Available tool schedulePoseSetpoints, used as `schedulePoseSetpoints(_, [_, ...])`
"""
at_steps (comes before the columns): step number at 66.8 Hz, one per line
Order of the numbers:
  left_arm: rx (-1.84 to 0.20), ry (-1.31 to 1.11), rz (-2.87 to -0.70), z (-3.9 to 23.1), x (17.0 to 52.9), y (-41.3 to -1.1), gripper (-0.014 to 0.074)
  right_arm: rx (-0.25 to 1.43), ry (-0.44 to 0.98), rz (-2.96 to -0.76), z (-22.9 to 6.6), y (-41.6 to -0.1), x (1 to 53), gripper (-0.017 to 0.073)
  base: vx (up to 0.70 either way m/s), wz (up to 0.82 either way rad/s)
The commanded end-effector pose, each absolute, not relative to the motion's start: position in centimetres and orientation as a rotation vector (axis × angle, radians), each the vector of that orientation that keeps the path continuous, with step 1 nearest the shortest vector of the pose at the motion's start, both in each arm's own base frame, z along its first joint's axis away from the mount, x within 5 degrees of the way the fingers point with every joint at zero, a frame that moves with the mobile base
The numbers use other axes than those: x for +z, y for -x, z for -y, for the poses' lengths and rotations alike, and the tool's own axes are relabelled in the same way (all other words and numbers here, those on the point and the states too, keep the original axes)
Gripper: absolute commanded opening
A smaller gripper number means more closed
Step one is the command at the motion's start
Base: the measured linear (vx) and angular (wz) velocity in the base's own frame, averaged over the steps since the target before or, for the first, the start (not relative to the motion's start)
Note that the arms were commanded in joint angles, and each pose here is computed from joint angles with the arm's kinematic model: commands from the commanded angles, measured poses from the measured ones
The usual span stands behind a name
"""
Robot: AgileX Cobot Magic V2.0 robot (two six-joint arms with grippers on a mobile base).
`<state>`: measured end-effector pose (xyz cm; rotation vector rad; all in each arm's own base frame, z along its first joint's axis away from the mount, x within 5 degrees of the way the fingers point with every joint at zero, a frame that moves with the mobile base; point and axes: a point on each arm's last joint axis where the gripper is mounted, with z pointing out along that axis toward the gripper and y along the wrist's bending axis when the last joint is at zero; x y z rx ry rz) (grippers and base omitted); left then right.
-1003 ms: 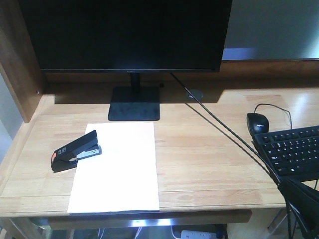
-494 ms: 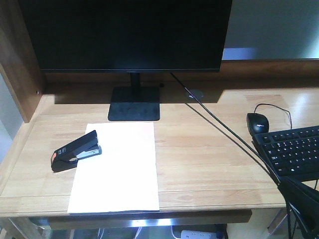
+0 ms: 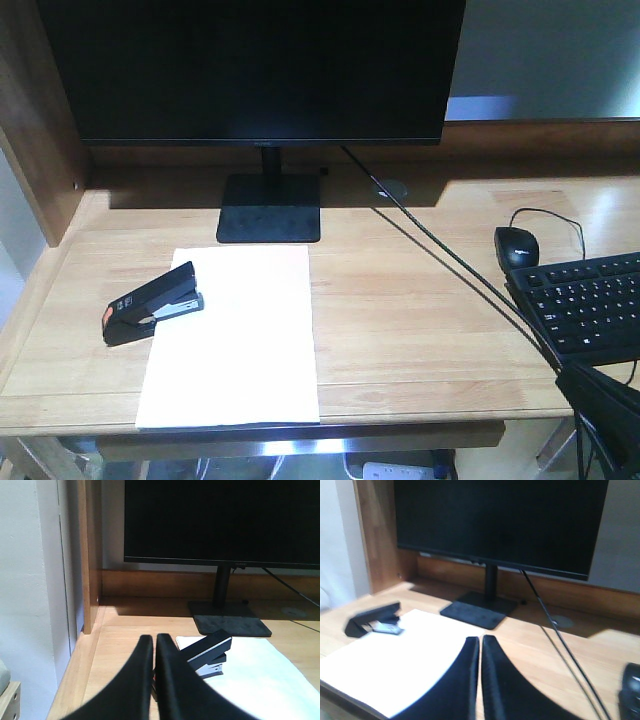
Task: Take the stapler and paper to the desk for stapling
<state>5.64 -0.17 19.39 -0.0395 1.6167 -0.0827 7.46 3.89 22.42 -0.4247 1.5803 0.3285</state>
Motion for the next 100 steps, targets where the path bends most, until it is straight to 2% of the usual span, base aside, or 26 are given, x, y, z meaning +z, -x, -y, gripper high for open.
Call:
schedulePoseSetpoints(1, [-0.102, 0.046, -1.557, 0.2, 19.2, -5.7, -0.0007, 0.299, 0.396, -1.519, -3.7, -7.6, 23.2, -0.0009, 0.00, 0.00])
schedulePoseSetpoints(16, [-0.102, 0.046, -1.557, 0.2, 19.2, -5.7, -0.0007, 0.155, 0.067, -1.502, -1.1, -7.4, 22.3, -0.0009, 0.00, 0.00])
schedulePoseSetpoints(21, [-0.102, 0.046, -1.557, 0.2, 19.2, -5.7, -0.0007, 0.101, 0.032, -1.467, -0.6, -6.9, 22.0, -0.0009, 0.00, 0.00])
schedulePoseSetpoints(35, [-0.102, 0.046, -1.557, 0.2, 19.2, -5.7, -0.0007, 0.009, 0.045, -1.355, -0.3, -5.4, 21.6, -0.0009, 0.00, 0.00])
schedulePoseSetpoints(52, [-0.102, 0.046, -1.557, 0.2, 19.2, -5.7, -0.0007, 0.020, 0.010, -1.410, -0.1, -5.5, 21.1, -0.0009, 0.00, 0.00])
schedulePoseSetpoints(100, [-0.102, 0.046, -1.557, 0.2, 19.2, -5.7, -0.0007, -0.044, 0.054, -1.428, -0.1, -5.5, 20.9, -0.0009, 0.00, 0.00])
